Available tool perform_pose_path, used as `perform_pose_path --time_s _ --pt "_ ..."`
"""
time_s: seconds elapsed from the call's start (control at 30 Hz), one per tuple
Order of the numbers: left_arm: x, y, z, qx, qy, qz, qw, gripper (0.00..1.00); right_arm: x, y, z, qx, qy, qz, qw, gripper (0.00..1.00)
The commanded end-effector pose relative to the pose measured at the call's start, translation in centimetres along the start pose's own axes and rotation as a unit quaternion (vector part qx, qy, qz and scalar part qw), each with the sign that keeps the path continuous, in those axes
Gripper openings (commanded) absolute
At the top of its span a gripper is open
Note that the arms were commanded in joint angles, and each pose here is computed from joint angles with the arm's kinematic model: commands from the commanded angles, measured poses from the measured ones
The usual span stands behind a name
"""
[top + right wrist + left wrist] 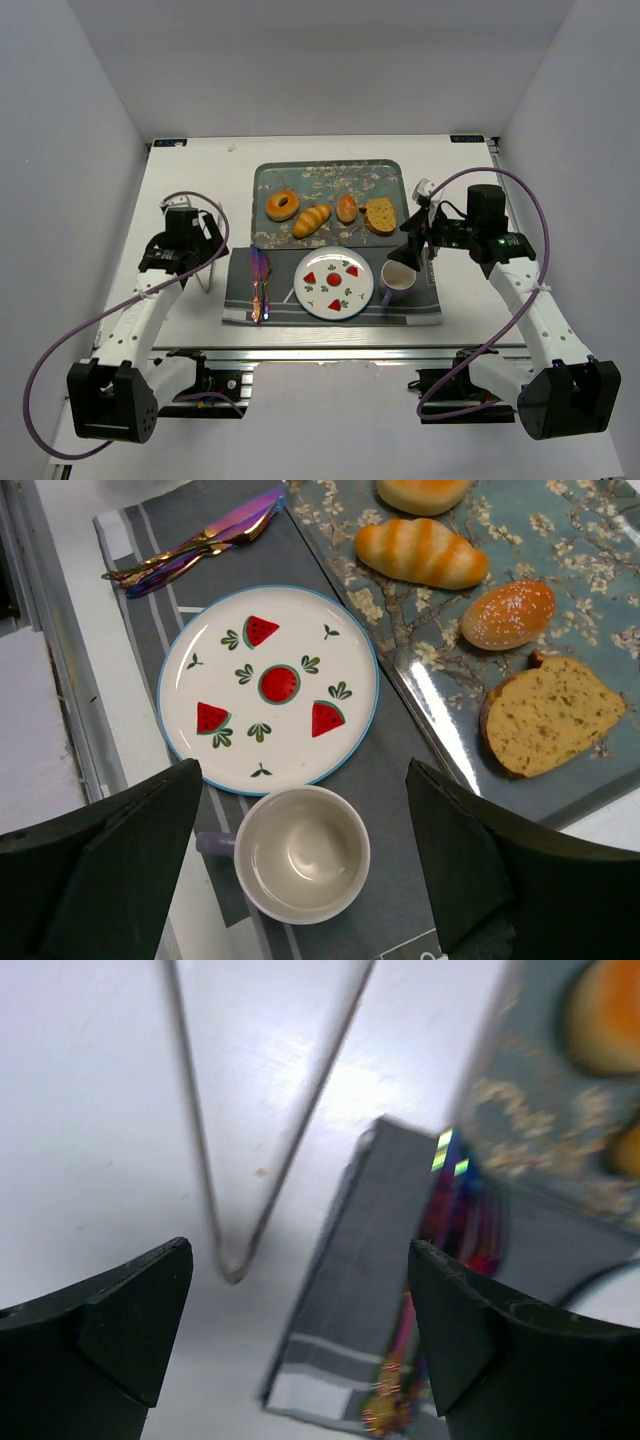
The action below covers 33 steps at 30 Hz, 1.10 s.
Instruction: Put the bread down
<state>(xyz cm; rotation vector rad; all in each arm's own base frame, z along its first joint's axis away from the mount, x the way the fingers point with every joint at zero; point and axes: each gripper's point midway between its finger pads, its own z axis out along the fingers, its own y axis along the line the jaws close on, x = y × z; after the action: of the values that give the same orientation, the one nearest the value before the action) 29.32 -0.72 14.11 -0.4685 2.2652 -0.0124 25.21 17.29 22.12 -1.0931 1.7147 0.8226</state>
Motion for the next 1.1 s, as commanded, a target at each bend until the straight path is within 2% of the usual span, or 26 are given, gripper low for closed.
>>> perform_pose_path --time_s 0.0,0.07,0.23,0.43,0.7,0.83,0.9,1.0,1.07 --pt "3.0 3.2 0.9 -0.073 0.047 0.028 0.996 0.98 -1.0 0.5 0.1 -0.02 -0.021 -0.016 0.999 0.89" --pt "4.3 3.8 2.1 -0.089 0.08 0.036 0.992 0.98 -0.8 0.5 0.1 -0.013 -0.023 -0.015 1.0 0.89" --pt "3.8 4.2 4.6 -0.107 0.092 0.048 0.989 0.98 -0.4 0.2 -0.1 0.011 -0.026 -0.023 0.999 0.89" --pt "4.9 5.1 7.9 -0.11 0.145 0.072 0.981 0.98 -0.7 -0.2 -0.7 0.033 -0.028 -0.031 0.999 0.89" --pt "4.3 4.9 11.7 -0.075 0.119 0.057 0.988 0.97 -1.8 -0.1 -0.8 0.028 -0.036 -0.025 0.999 0.89" --pt "4.5 4.3 13.5 -0.062 0.115 0.049 0.99 0.93 -2.1 -0.3 -1.0 0.031 -0.036 -0.024 0.999 0.89" --pt "4.8 4.3 14.1 -0.062 0.12 0.048 0.99 0.9 -2.1 -0.3 -1.0 0.032 -0.034 -0.023 0.999 0.89" --pt "4.7 4.0 14.5 -0.052 0.124 0.04 0.99 0.78 -2.0 -0.4 -1.0 0.034 -0.031 -0.02 0.999 0.89" --pt "4.6 4.2 14.4 -0.056 0.119 0.031 0.991 0.56 -2.0 -0.4 -1.1 0.035 -0.03 -0.022 0.999 0.89"
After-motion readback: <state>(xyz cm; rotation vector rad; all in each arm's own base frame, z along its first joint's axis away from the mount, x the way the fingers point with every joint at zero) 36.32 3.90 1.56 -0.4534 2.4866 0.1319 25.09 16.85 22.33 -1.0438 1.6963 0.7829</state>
